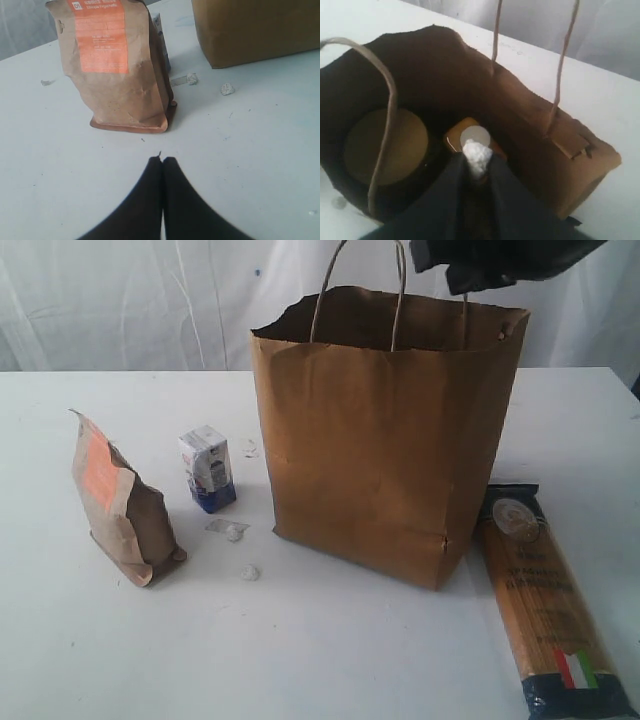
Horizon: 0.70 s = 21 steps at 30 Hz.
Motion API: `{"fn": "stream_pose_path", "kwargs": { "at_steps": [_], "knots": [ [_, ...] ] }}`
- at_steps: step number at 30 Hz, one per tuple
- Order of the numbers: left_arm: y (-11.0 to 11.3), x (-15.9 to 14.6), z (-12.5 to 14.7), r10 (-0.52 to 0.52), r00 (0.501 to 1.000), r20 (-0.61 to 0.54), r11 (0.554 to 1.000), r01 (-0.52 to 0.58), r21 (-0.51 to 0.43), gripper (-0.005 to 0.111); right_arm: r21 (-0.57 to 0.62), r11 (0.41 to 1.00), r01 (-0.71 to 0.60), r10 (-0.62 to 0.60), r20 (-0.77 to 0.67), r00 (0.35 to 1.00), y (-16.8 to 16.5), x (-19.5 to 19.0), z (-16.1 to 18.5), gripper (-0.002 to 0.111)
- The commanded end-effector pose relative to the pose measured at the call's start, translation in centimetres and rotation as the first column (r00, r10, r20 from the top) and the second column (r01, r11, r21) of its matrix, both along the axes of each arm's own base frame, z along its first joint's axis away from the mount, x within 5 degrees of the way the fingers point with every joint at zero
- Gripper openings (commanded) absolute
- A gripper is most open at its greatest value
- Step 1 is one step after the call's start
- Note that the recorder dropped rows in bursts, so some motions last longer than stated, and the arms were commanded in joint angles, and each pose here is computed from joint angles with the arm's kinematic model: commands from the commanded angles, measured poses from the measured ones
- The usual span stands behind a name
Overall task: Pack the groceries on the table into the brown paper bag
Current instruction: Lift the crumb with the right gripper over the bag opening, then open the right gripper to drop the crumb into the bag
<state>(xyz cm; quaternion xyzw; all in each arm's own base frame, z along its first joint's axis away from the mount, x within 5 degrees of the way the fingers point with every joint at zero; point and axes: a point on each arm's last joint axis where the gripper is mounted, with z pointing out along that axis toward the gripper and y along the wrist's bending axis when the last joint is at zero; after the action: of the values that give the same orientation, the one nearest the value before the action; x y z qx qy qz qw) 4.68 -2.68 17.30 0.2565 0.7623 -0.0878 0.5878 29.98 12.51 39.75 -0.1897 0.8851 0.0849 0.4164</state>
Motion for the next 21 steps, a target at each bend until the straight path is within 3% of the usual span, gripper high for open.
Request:
{"fn": "stream_pose_path", "kwargs": {
  "at_steps": [1,4,12,13,17,21],
  "knots": [
    [0.0,0.0,-0.1,0.005,1.000,-0.002,1.000,-0.005,-0.008,0.000,-0.021,1.000,-0.002,0.001,-0.028,1.000,0.3,2.4,-1.2,0.013],
    [0.0,0.0,-0.1,0.005,1.000,-0.002,1.000,-0.005,-0.008,0.000,-0.024,1.000,-0.018,0.017,-0.055,0.998,0.6,3.9,-2.2,0.013],
    [0.0,0.0,-0.1,0.005,1.000,-0.002,1.000,-0.005,-0.008,0.000,0.009,0.976,-0.218,0.218,-0.056,0.974,3.0,5.5,-3.5,0.015],
    [0.0,0.0,-0.1,0.005,1.000,-0.002,1.000,-0.005,-0.008,0.000,0.018,0.974,-0.227,0.228,-0.054,0.972,3.1,5.5,-3.4,0.019],
    [0.0,0.0,-0.1,0.005,1.000,-0.002,1.000,-0.005,-0.008,0.000,0.008,0.974,-0.227,0.227,-0.045,0.973,2.9,5.3,-3.0,0.058],
    [0.0,0.0,-0.1,0.005,1.000,-0.002,1.000,-0.005,-0.008,0.000,-0.005,0.975,-0.220,0.220,0.003,0.975,2.3,4.1,-1.2,0.061]
  ]
}}
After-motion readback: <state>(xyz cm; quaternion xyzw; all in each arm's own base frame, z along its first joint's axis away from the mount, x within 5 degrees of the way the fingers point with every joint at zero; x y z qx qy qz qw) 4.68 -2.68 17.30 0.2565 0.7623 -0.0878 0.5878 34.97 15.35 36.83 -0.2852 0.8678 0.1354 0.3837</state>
